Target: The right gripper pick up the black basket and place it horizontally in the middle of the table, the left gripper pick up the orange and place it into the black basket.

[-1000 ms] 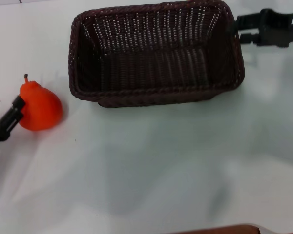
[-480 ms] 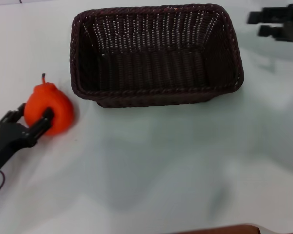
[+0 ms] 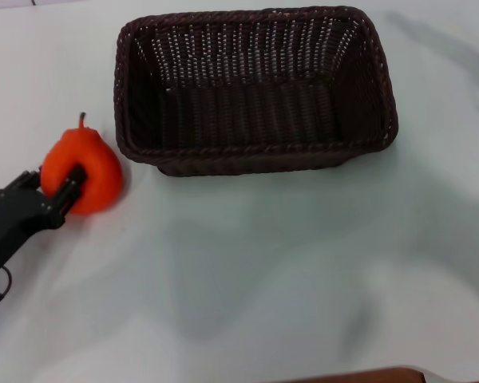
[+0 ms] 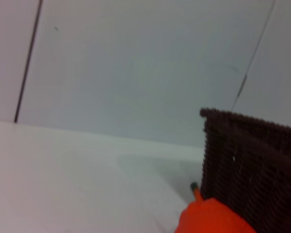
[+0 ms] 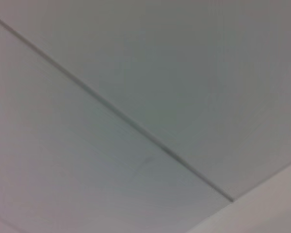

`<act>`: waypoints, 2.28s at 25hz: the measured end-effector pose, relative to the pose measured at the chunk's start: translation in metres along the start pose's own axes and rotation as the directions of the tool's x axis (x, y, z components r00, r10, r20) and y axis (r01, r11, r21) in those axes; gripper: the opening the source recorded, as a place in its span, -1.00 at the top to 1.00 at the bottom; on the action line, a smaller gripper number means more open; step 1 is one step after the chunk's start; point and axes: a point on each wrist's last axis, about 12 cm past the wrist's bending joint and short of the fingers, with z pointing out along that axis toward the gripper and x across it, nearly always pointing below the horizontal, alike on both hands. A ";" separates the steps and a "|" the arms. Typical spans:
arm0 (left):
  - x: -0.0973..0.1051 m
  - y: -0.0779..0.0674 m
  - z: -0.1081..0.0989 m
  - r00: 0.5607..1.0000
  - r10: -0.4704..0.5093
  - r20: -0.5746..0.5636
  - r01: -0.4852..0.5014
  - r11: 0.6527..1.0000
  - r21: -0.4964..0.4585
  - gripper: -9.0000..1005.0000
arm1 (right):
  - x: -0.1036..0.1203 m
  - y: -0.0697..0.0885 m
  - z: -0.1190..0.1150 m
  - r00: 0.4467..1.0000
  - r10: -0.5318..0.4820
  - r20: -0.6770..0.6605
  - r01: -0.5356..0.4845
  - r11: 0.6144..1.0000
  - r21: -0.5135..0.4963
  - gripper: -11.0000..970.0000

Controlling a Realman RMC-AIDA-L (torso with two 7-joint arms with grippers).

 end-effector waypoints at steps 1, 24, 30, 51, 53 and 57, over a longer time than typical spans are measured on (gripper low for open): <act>-0.001 0.000 0.000 1.000 -0.001 0.008 0.001 1.000 -0.002 -0.08 | -0.002 0.005 -0.002 1.000 0.001 -0.025 -0.001 1.000 0.004 -0.26; -0.077 -0.020 0.020 0.891 -0.020 0.453 -0.051 0.988 0.145 0.30 | -0.020 0.032 -0.022 0.950 -0.021 -0.313 0.041 0.998 0.057 -0.23; -0.080 -0.066 0.062 0.882 0.016 0.472 -0.139 0.964 0.227 0.41 | -0.028 0.033 -0.015 0.923 -0.024 -0.384 0.067 0.993 0.100 -0.24; -0.071 -0.036 0.063 0.912 0.081 0.403 -0.094 0.996 0.012 -0.76 | -0.068 0.033 -0.011 0.682 -0.320 -0.658 0.379 0.924 -0.056 -0.25; -0.068 -0.018 0.047 0.902 0.076 0.425 -0.040 0.995 -0.092 -0.82 | -0.077 0.032 -0.008 0.639 -0.361 -0.680 0.407 0.908 -0.100 -0.32; -0.062 0.010 0.013 0.880 0.070 0.470 0.061 0.964 -0.258 -0.86 | -0.090 0.031 -0.004 0.564 -0.425 -0.708 0.425 0.885 -0.192 -0.44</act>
